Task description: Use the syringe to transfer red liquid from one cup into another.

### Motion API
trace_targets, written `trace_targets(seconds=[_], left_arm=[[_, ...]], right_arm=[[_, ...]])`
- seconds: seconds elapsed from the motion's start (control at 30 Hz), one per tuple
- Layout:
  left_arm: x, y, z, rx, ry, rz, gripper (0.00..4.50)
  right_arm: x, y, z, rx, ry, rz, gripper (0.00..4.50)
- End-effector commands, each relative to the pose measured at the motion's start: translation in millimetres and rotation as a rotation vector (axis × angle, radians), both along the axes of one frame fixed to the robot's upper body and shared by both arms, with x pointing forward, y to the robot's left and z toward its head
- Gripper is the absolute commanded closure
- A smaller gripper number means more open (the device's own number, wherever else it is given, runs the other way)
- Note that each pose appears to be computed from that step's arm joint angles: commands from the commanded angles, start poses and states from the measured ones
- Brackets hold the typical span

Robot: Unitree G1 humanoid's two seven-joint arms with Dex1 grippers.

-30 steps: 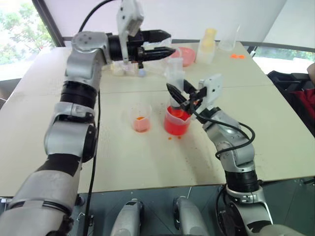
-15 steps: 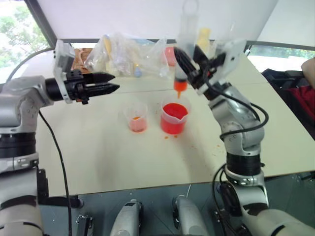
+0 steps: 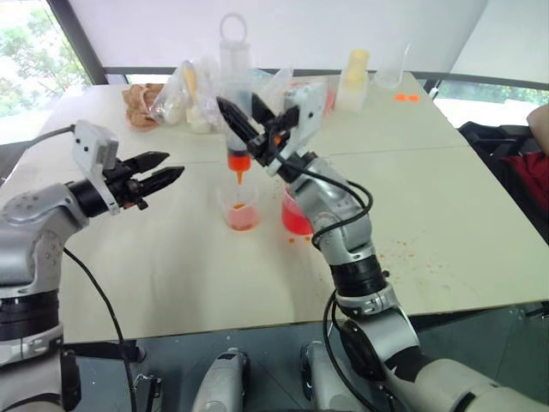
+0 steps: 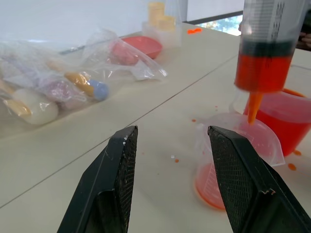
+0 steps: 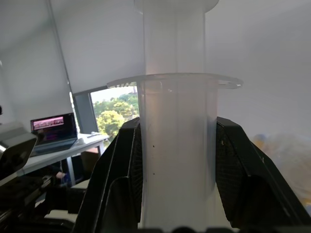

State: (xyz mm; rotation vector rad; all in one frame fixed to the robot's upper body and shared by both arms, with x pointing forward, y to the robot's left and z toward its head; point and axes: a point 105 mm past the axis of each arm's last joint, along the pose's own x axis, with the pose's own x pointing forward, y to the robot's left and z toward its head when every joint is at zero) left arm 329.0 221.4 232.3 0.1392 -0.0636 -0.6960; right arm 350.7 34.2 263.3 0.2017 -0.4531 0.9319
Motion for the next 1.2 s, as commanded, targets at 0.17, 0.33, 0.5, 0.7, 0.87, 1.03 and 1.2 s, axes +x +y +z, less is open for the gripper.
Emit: trace_targets(seconds=[0.17,0.33,0.5,0.7,0.87,1.03,1.2], left_arm=[[1,-20,75,-0.121,-0.244,-0.048,2.13],[2,-38,110,-0.182,-0.338,-0.119,2.13],[2,-48,118,-0.165,-0.353,-0.176,2.13],[2,-50,118,-0.139,-0.35,-0.2,2.13],[7,-56,117,-0.12,-0.358,-0.199,2.13],[24,-63,117,-0.039,-0.399,-0.127,2.13],[24,-72,122,-0.016,-0.429,-0.167,3.27]], right_arm=[[-4,3,1,0.013,-0.034,0.02,3.08],[-4,5,2,0.021,-0.034,0.01,3.08],[-5,10,0,0.021,-0.037,0.012,3.08],[-7,14,-3,0.018,-0.034,0.019,3.08],[-9,17,-7,0.012,-0.03,0.029,3.08],[-13,22,-13,-0.001,-0.026,0.044,3.08],[-16,26,-15,0.001,-0.019,0.054,3.08]])
